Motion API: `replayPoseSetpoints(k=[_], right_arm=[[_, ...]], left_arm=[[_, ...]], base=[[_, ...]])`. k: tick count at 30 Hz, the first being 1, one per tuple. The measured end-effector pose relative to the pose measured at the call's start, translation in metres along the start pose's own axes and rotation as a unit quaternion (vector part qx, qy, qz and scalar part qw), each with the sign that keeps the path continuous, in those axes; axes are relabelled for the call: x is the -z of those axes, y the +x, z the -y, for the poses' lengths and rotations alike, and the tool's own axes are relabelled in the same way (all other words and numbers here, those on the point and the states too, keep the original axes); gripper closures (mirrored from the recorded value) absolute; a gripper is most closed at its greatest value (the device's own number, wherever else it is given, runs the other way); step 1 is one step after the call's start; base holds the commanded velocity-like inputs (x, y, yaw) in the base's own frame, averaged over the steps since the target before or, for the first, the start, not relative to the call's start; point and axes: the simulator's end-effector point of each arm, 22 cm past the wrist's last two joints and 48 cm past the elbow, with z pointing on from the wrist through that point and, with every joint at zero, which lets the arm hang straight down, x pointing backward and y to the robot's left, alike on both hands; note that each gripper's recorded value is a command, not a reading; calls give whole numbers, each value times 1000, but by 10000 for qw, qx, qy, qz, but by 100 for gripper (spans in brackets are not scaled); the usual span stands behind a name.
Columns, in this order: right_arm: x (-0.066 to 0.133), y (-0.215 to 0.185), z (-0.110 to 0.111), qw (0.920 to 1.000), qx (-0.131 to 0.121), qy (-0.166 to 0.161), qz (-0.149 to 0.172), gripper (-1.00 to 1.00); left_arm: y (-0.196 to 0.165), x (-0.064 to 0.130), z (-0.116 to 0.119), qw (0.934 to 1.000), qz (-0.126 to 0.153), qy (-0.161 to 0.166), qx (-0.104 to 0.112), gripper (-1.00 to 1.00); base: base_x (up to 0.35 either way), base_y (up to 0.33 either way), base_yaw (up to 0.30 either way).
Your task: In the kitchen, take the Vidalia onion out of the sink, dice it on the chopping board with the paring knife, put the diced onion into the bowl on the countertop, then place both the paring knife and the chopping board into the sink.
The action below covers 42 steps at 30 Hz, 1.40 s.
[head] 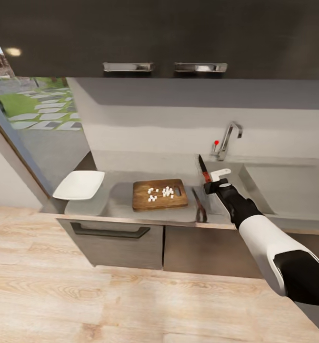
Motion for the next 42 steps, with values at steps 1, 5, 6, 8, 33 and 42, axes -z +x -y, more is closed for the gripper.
replayPoseSetpoints(k=[1, 5, 6, 8, 33, 42], right_arm=[[0, 1, 1, 10000, 3, 3, -12, 100], [-3, 13, 11, 9999, -59, 62, -130, 100], [-4, 18, 14, 9997, -135, 74, -180, 100], [-6, 29, 17, 9992, -264, 72, -302, 100], [-9, 119, -24, 9894, -750, -278, -1211, 100], [-8, 131, -28, 9883, -751, -298, -1297, 100]], left_arm=[[0, 0, 0, 10000, -1, 0, -1, -100], [0, 0, 0, 10000, -2, -1, 0, -100], [0, 0, 0, 10000, -4, -1, 0, -100], [0, 0, 0, 10000, -1, 0, 1, -100], [0, 0, 0, 10000, 2, -1, 2, -100], [0, 0, 0, 10000, 4, -2, 3, -100]], base=[[6, -314, 0], [2, -315, 0], [0, -316, 0], [0, -316, 0], [112, -100, 0], [107, 45, 0]])
